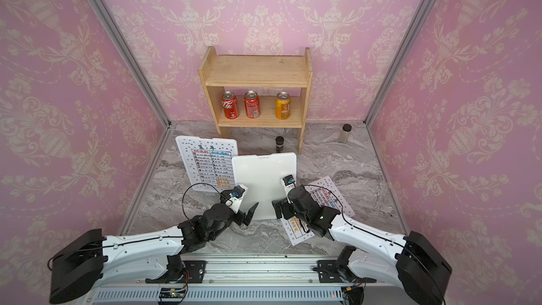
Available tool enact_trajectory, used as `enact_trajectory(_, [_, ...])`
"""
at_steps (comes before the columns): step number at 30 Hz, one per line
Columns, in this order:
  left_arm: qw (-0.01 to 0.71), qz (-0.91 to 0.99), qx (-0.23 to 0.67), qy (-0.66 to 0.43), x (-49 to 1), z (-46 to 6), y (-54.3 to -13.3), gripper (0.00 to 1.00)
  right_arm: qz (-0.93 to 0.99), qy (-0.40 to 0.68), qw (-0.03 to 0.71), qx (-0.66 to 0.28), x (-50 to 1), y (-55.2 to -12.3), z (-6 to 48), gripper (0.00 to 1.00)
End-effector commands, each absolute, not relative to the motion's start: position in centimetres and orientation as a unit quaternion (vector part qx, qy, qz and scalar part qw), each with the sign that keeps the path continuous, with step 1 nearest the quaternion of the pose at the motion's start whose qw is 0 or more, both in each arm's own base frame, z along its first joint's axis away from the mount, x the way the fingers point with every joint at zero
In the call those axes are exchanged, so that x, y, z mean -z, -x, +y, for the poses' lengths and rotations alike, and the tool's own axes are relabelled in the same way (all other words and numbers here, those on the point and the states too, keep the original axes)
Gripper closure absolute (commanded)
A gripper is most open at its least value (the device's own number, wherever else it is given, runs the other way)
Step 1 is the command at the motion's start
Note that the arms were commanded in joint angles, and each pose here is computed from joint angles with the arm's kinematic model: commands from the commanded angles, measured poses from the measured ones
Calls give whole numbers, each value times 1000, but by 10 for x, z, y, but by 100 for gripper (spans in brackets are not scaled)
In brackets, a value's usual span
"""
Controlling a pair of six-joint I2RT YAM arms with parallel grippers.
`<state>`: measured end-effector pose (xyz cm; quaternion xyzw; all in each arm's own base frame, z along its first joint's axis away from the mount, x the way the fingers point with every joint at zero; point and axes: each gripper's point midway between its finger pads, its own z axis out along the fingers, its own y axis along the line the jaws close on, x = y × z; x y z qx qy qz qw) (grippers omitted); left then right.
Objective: Insert the menus into the narrow rack
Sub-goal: Move the narrow rack to the center of the board, then pick up the menu from the center of the board.
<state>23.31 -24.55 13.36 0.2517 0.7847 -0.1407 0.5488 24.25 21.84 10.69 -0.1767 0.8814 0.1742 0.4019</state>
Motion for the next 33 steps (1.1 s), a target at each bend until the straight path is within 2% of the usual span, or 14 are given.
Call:
enact_trajectory(1, [529,790,165,-262,-121,-249,-233,1,880,182,382,-216,-108,-229,234,1])
enact_trajectory(8, [528,795,158,-254,-122,-244,-242,1,884,195,377,-197,-108,-226,233,1])
enact_trajectory(16, [522,801,163,-243,-131,-221,-225,1,901,161,384,-123,-117,-224,188,0])
enact_trajectory(24, [525,793,179,-250,-146,-207,-208,1,923,-26,382,-22,-118,-226,102,0])
enact_trajectory(27, [515,784,203,-280,-152,-222,-197,1,923,-86,374,31,-115,-219,70,0])
enact_trajectory(33, [470,757,239,-387,-147,-300,-152,1,910,-214,348,74,-98,-202,17,0])
